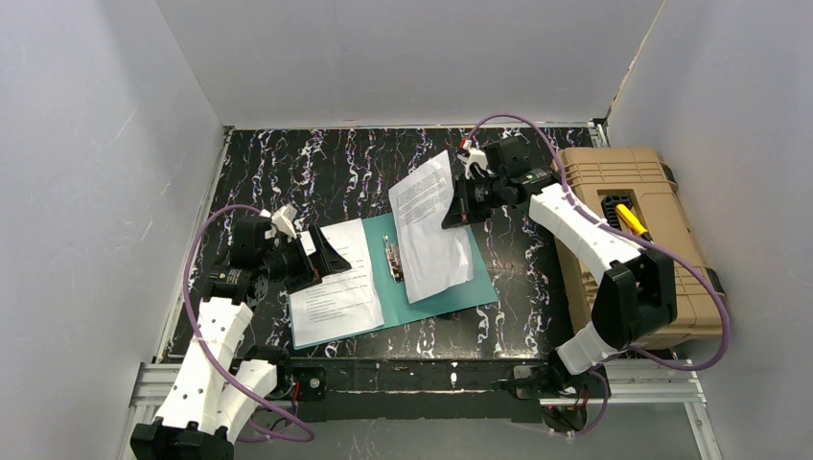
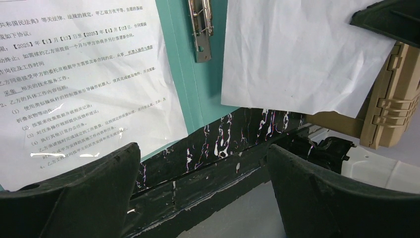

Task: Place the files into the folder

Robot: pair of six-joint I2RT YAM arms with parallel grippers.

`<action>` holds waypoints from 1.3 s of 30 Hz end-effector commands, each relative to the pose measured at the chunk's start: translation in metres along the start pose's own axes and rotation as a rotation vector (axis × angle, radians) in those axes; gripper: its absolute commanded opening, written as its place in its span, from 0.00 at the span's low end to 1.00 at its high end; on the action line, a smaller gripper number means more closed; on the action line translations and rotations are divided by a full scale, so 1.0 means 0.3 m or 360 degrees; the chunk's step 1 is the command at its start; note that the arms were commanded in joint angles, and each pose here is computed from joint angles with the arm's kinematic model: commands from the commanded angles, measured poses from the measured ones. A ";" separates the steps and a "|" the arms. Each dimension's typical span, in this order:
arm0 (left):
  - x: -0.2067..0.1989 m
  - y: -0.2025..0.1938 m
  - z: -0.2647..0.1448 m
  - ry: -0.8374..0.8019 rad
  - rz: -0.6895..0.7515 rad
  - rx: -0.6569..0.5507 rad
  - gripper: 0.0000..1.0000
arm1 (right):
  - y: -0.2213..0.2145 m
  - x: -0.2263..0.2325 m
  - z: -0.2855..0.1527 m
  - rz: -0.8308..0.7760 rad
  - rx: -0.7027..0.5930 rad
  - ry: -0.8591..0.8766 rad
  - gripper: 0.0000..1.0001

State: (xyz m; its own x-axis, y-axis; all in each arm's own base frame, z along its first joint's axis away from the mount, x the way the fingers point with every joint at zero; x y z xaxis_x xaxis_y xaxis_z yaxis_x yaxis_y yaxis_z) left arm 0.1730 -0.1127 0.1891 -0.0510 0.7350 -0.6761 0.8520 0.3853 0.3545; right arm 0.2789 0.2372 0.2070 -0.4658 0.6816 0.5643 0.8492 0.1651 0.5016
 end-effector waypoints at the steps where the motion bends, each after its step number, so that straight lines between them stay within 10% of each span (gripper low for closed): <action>1: 0.002 -0.004 0.004 -0.0011 0.0053 0.0007 0.98 | 0.015 -0.014 0.035 0.0040 0.0000 0.0052 0.01; 39: -0.012 -0.018 0.002 -0.0070 0.0092 0.0011 0.98 | -0.034 -0.092 0.105 0.0105 0.0120 0.0035 0.01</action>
State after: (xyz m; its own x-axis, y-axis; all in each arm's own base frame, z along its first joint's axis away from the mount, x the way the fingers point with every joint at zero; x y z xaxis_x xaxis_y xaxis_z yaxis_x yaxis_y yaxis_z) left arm 0.1739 -0.1151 0.1915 -0.0065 0.7353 -0.6777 0.8478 0.3635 0.3863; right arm 0.2925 0.2378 0.1649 -0.3992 0.6978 0.5948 0.8981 0.1670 0.4069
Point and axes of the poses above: each gripper's point midway between its finger pads, its own z axis out along the fingers, its own x axis along the line the jaws close on, y = z × x, the point moved 3 cm from there along -z, back along the fingers, and after that the axes turned 2 degrees about -z, right-handed, at the moved point
